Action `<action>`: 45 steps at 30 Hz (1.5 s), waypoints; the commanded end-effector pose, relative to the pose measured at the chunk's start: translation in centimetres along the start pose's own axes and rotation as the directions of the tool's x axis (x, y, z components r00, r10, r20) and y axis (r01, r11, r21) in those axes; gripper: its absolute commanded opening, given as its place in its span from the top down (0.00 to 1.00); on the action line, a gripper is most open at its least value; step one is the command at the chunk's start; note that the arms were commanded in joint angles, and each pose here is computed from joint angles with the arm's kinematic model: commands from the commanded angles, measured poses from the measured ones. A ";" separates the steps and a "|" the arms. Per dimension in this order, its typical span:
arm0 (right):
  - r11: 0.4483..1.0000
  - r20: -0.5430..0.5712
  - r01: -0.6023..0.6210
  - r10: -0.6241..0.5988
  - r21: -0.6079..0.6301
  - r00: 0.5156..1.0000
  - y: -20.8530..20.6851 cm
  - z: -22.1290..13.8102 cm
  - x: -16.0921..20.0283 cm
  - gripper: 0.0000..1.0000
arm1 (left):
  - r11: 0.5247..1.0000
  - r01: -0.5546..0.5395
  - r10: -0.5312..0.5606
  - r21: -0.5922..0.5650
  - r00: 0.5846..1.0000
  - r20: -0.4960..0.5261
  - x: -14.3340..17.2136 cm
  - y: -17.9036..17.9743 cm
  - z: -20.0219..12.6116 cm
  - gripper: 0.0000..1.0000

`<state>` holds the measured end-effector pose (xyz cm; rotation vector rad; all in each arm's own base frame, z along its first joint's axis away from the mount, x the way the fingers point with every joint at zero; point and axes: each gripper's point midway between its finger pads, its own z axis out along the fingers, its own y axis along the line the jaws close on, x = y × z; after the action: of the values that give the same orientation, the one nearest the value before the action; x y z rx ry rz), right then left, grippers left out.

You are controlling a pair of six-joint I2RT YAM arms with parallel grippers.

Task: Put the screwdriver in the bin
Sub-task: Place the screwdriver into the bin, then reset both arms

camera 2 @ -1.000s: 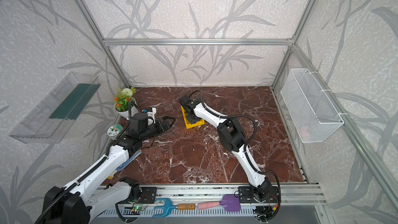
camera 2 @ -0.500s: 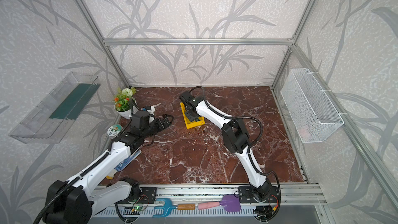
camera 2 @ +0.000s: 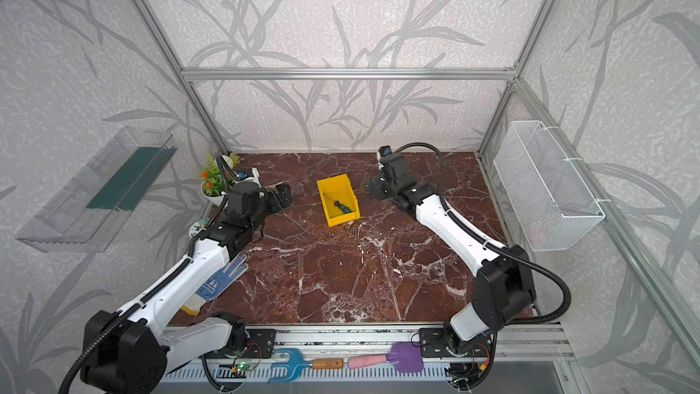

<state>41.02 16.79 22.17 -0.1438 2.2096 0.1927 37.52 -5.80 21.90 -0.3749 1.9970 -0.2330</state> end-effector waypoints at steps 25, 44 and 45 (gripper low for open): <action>0.889 0.355 0.011 -0.193 0.457 0.915 -14.4 -1.2 10.4 0.01 | 0.893 -0.227 0.294 -0.389 0.948 0.121 4.5 14.6 5.4 0.01; 0.939 0.315 0.045 -0.160 0.342 0.936 -15.2 3.3 11.6 0.01 | 0.898 -0.241 0.322 -0.370 0.930 0.177 5.2 14.6 6.2 0.01; 0.939 0.316 0.046 -0.161 0.342 0.935 -15.2 3.3 11.5 0.01 | 0.899 -0.236 0.315 -0.369 0.934 0.168 5.3 14.7 6.2 0.01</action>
<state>39.05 1.96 9.12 -0.0473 1.8729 -0.2215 38.78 5.74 10.19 -0.3183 1.8290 0.3171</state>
